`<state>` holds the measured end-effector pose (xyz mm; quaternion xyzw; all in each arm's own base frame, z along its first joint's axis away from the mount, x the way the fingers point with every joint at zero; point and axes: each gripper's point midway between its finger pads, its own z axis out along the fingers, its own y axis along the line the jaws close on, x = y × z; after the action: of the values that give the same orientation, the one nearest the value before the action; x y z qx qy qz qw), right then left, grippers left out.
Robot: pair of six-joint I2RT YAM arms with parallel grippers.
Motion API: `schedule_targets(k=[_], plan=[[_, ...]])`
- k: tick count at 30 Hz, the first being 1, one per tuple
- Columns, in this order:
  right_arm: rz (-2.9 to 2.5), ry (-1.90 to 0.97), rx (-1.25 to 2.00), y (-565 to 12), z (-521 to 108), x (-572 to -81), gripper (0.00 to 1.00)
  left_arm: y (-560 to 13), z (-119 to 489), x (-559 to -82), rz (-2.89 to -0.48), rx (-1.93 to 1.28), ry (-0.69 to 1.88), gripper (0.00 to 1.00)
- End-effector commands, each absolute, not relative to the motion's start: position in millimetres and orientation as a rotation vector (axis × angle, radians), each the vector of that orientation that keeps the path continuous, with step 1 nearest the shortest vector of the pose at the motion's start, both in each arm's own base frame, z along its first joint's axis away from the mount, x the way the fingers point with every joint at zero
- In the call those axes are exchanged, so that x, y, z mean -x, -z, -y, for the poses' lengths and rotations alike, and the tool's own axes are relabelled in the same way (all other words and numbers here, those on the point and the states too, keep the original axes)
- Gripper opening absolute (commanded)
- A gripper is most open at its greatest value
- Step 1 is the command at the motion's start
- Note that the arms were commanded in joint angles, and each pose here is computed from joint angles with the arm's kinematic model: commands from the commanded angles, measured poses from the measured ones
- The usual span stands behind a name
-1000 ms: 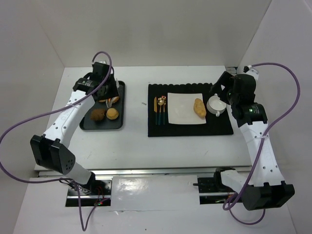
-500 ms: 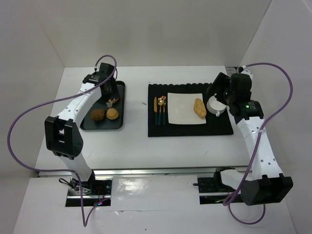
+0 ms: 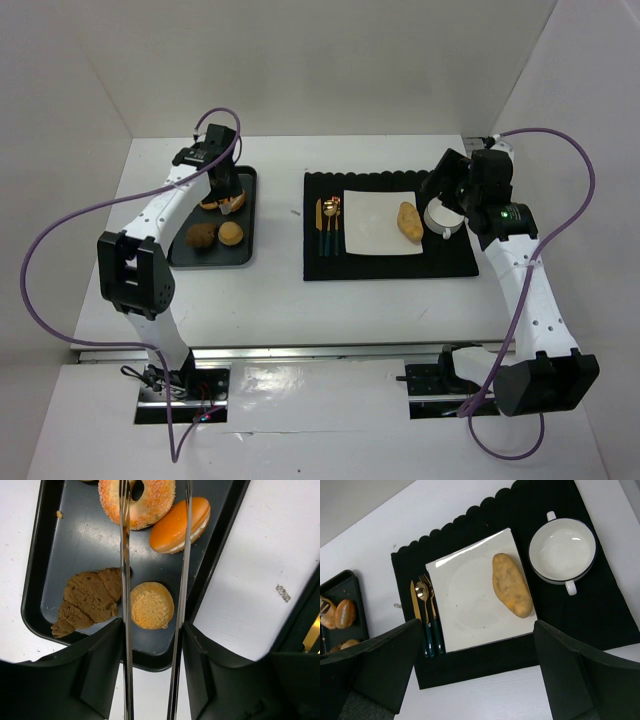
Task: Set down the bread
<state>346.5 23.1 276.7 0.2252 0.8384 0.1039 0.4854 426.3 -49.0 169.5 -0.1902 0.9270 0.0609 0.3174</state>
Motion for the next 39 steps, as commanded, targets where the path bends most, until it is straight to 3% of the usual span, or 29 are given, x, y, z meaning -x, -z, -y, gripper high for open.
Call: schedule_targets(k=[1, 9, 15, 22, 35, 39], plan=[[-2.004, -0.271, -0.543, -282.1, -22.9, -354.3, 1.0, -178.2, 43.9, -443.3, -2.384, 0.552, -0.16, 0.6], [-2.02, -0.288, -0.534, -276.2, -26.5, -356.1, 1.0, -169.7, 41.3, -442.7, -2.401, 0.579, -0.192, 0.52], [-2.028, -0.286, -0.536, -273.1, -26.6, -357.6, 1.0, -179.4, 39.0, -439.3, -2.383, 0.583, -0.194, 0.25], [-2.031, -0.295, -0.531, -273.2, -28.2, -357.4, 1.0, -211.7, 37.5, -433.4, -2.332, 0.575, -0.165, 0.05], [-2.031, -0.295, -0.531, -272.2, -28.1, -355.2, 1.0, -254.0, 38.9, -413.1, -2.268, 0.539, -0.134, 0.0], [-2.013, -0.3, -0.527, -279.3, -28.1, -354.4, 1.0, -269.0, 68.4, -408.9, -2.269, 0.433, -0.039, 0.0]])
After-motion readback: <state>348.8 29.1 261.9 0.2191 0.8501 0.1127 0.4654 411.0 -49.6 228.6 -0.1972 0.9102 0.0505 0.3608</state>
